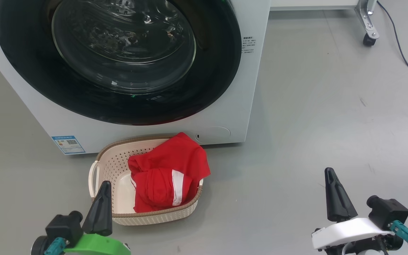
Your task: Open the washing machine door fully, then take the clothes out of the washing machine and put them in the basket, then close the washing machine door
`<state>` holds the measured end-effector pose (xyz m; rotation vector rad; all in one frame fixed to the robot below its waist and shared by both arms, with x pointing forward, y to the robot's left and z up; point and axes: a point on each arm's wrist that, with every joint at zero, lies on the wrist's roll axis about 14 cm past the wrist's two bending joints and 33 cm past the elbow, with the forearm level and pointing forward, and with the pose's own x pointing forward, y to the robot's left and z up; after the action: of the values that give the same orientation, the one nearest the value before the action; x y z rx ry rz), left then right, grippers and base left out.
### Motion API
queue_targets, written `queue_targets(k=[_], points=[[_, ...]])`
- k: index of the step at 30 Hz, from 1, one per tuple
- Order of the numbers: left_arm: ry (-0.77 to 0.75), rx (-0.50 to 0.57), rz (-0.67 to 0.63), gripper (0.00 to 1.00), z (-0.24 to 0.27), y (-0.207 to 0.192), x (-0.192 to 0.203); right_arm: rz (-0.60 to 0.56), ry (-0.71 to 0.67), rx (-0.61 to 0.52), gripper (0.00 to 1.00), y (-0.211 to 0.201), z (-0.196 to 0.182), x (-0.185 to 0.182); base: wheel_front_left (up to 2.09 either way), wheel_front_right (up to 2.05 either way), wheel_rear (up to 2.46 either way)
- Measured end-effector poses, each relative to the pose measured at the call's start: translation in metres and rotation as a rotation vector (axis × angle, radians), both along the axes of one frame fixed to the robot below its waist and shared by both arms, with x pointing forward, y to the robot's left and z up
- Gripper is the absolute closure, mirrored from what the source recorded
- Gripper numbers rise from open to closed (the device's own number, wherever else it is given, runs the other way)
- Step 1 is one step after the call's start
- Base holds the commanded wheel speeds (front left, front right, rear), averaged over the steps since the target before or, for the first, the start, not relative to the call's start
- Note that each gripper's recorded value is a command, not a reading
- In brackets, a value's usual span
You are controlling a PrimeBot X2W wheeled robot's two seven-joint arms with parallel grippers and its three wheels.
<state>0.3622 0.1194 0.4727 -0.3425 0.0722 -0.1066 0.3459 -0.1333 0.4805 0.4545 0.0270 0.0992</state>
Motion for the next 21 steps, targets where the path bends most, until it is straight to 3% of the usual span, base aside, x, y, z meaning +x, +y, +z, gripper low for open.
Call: queue_targets(k=[21], points=[[0.096,-0.294,0.083,1.00,-0.007,0.020,0.001,-0.085,0.081,0.261,1.00,-0.024,-0.007,0.003,0.00,0.00,0.00]])
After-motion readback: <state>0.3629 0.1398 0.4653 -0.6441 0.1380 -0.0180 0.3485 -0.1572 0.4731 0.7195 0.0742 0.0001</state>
